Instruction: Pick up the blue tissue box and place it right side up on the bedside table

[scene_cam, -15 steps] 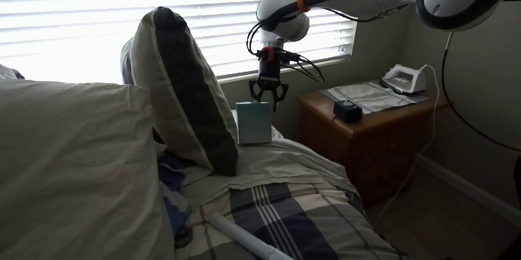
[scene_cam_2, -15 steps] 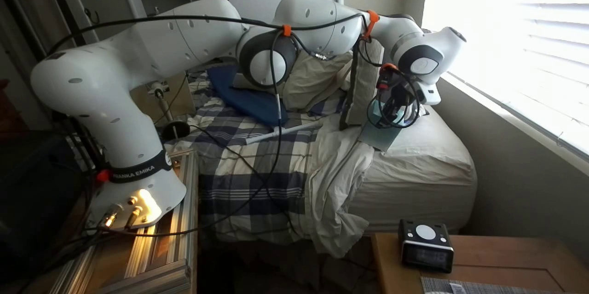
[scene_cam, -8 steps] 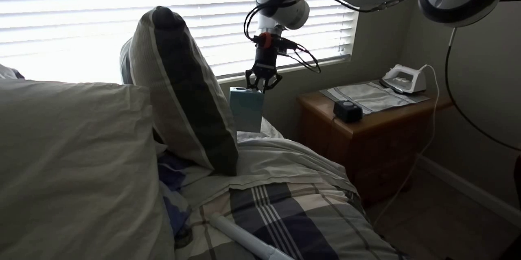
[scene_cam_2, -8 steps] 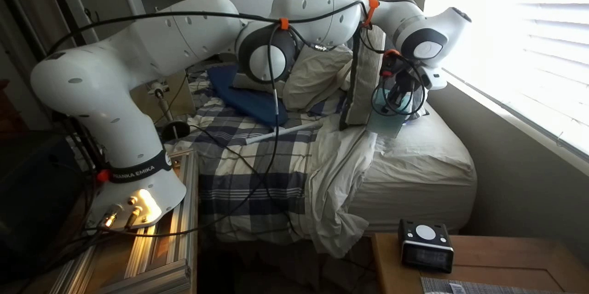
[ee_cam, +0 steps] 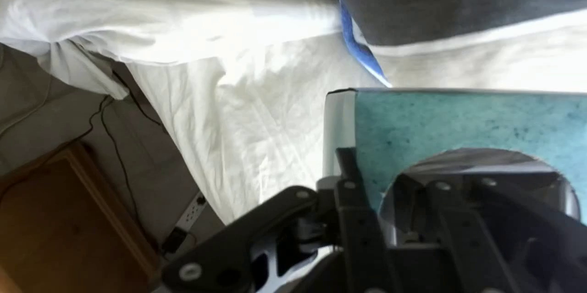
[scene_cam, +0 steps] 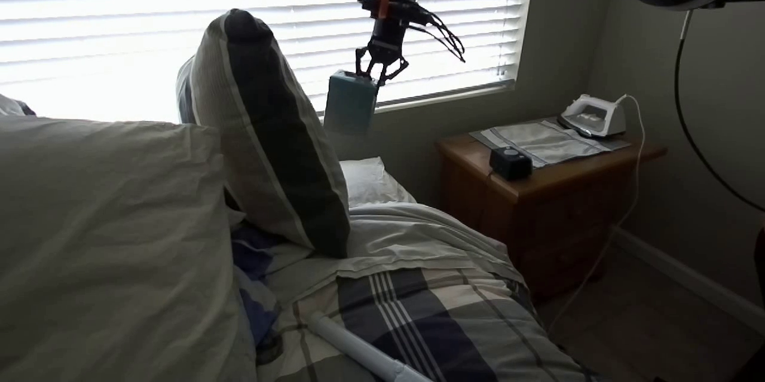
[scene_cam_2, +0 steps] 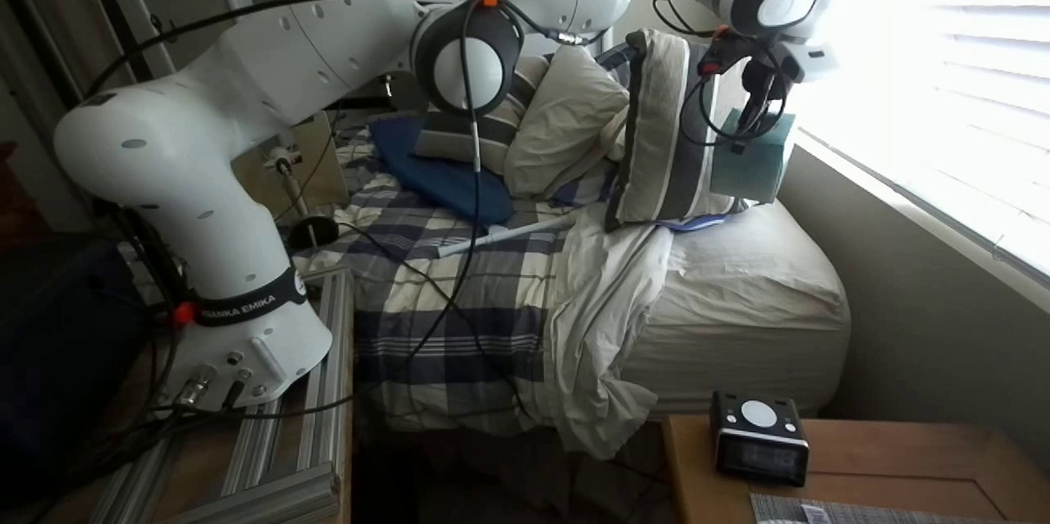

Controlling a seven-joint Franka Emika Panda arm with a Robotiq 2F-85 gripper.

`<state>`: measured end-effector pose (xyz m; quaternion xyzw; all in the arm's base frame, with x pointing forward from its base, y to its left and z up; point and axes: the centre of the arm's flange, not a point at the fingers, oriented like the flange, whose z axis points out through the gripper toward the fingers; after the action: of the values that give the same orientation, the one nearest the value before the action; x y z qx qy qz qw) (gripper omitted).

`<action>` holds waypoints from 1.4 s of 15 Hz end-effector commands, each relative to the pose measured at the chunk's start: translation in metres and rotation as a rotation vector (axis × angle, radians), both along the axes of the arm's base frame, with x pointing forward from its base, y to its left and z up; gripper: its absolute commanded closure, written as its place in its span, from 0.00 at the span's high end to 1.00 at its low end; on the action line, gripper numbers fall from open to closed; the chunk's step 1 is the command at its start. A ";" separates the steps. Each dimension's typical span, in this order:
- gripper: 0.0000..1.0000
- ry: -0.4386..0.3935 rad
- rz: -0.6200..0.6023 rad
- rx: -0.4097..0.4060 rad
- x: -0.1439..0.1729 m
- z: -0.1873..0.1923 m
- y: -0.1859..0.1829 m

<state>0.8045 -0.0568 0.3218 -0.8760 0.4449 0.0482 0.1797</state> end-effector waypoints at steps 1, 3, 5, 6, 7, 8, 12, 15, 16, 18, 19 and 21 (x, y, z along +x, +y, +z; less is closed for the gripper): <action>0.01 -0.045 -0.182 -0.072 -0.020 0.027 -0.030; 0.06 -0.031 -0.144 -0.042 0.002 0.024 -0.027; 0.06 -0.025 -0.198 -0.038 0.001 0.030 -0.039; 0.06 -0.023 -0.207 -0.037 0.001 0.031 -0.042; 0.06 -0.022 -0.211 -0.037 0.001 0.031 -0.042; 0.06 -0.021 -0.212 -0.037 0.001 0.031 -0.042; 0.01 -0.033 -0.261 -0.036 0.006 0.029 -0.053; 0.01 -0.104 -0.395 -0.149 0.012 0.024 -0.114; 0.01 -0.115 -0.440 -0.180 0.009 0.025 -0.136; 0.01 -0.139 -0.524 -0.245 -0.003 0.023 -0.179; 0.01 -0.142 -0.565 -0.276 -0.010 0.019 -0.203; 0.01 -0.132 -0.656 -0.330 -0.025 0.012 -0.242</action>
<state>0.7888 -0.2537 0.3415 -0.7477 0.6468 -0.1114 0.1009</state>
